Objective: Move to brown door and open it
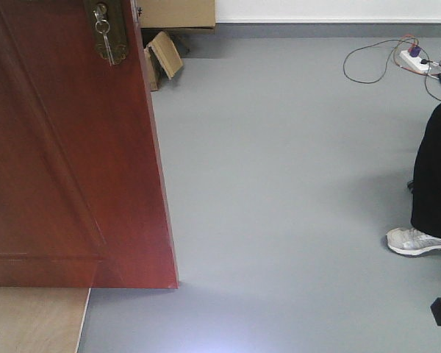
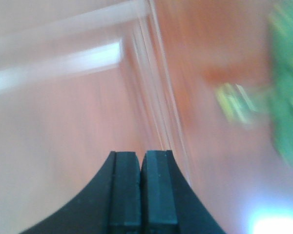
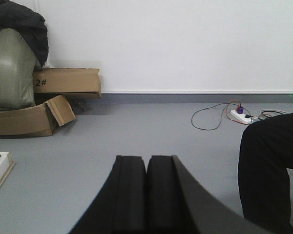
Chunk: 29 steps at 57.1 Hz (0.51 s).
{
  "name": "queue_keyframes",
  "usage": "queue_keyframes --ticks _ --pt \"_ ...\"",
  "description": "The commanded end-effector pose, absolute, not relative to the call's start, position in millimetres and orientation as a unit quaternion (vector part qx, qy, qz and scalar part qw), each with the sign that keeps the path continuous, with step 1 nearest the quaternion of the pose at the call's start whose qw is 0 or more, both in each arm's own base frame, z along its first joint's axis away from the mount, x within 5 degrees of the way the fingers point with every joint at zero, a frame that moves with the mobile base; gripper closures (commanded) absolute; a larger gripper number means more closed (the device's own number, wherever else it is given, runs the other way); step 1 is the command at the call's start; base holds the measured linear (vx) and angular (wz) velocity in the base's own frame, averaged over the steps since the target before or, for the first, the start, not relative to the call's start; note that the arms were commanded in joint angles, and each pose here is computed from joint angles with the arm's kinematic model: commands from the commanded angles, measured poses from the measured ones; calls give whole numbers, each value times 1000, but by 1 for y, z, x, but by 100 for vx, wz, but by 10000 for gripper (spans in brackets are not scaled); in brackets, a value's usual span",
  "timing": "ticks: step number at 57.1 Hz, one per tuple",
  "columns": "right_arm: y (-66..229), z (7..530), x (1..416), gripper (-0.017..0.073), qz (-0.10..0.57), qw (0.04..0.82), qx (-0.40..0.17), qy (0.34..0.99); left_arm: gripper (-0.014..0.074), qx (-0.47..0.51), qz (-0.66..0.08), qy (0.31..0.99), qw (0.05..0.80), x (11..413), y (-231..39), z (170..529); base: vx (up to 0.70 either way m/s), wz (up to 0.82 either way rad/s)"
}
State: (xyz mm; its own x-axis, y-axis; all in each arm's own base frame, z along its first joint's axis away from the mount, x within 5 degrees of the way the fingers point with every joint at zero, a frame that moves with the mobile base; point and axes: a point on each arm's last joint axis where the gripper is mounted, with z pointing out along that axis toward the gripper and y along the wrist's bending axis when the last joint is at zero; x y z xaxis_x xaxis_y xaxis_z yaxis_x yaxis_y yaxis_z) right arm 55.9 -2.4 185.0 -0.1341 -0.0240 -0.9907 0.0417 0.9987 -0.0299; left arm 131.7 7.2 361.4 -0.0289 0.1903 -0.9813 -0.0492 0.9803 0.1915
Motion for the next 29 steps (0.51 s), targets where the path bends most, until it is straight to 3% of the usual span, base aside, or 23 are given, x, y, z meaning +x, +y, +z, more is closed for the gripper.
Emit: queue_keyframes --ticks 1,17,29 --pt "-3 192 56 559 -33 690 4 723 600 58 96 667 736 103 4 344 0 0" --pt "-3 192 56 559 -33 690 4 723 600 37 22 590 806 66 -3 258 0 0" --pt "-3 192 56 559 -33 690 4 723 600 -5 -8 634 773 55 0 222 0 0"
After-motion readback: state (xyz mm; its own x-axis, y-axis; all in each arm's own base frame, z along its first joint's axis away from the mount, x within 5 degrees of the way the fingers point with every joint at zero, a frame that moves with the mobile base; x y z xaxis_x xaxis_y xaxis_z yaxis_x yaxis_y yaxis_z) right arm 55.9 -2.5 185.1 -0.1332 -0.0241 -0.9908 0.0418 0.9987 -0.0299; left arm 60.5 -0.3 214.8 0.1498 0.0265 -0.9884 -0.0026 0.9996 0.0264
